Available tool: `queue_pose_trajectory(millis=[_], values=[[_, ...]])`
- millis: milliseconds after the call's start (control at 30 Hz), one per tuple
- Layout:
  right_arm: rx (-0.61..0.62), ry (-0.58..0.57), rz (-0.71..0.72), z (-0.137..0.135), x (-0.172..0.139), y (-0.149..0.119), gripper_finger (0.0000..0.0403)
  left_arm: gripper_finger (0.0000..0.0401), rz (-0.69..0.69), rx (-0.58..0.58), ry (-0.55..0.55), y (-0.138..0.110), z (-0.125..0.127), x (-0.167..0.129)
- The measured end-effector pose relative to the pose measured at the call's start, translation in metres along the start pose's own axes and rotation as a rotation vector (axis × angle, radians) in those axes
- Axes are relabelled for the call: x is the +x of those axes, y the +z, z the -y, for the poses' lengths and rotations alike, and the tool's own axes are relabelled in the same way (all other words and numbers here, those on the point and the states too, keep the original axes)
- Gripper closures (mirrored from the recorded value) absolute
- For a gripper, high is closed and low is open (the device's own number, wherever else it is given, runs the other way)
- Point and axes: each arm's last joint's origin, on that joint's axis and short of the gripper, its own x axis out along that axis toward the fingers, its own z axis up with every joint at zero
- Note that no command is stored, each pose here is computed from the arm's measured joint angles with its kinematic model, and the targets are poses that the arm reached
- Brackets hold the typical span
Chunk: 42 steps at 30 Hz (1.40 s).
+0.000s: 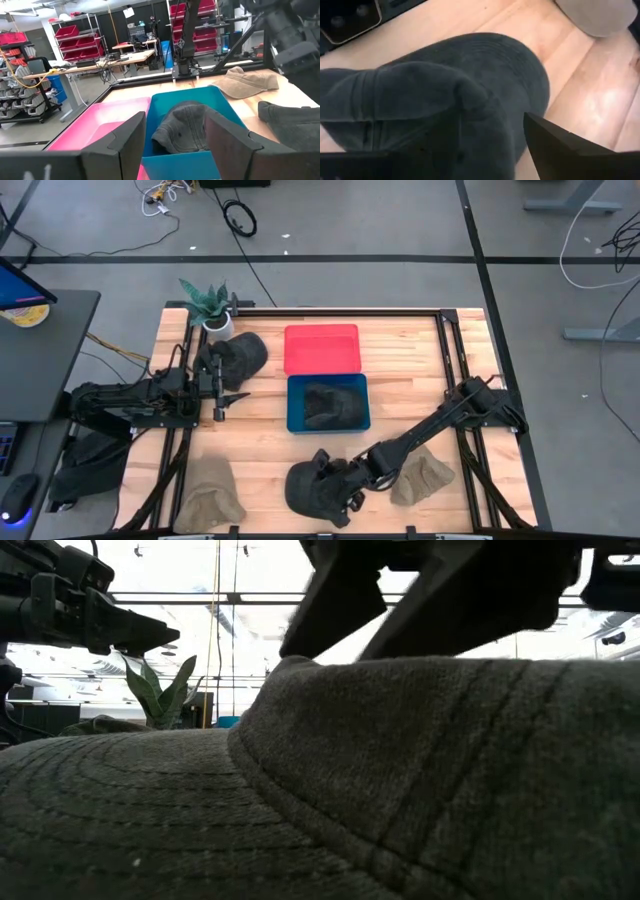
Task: Pick & Place hat
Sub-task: Put the bottom black cap into the blue bin
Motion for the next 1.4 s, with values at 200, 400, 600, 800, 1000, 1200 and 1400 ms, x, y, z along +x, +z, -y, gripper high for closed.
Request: queue_pose_trajectory(millis=[200, 400, 600, 800, 1000, 1200, 1400], values=[[0.006, 0.002, -0.004, -0.007, 0.014, -0.002, 0.0184, 0.0195, 0.009, -0.001, 0.000, 0.001, 0.000, 0.000], [-0.003, -0.023, -0.009, -0.009, 0.026, -0.006, 0.0188, 0.0195, 0.009, -0.001, 0.001, 0.001, 0.000, 0.000], [-0.007, -0.051, 0.021, -0.007, 0.029, -0.003, 0.0268, 0.0195, 0.010, -0.001, 0.001, 0.001, 0.000, 0.000], [-0.023, -0.053, 0.020, -0.007, 0.027, -0.003, 0.0388, 0.0195, 0.010, -0.001, 0.001, 0.001, 0.000, 0.000], [-0.064, -0.115, 0.030, 0.002, 0.003, 0.006, 0.0394, 0.0195, 0.010, -0.001, 0.001, 0.001, 0.000, 0.000], [-0.084, -0.203, 0.092, 0.026, -0.055, 0.020, 0.0394, 0.0195, 0.011, -0.001, 0.001, 0.001, 0.000, 0.000], [-0.164, -0.233, 0.039, 0.056, -0.100, 0.008, 0.0396, 0.0195, 0.011, -0.001, 0.001, 0.001, 0.000, 0.000]])
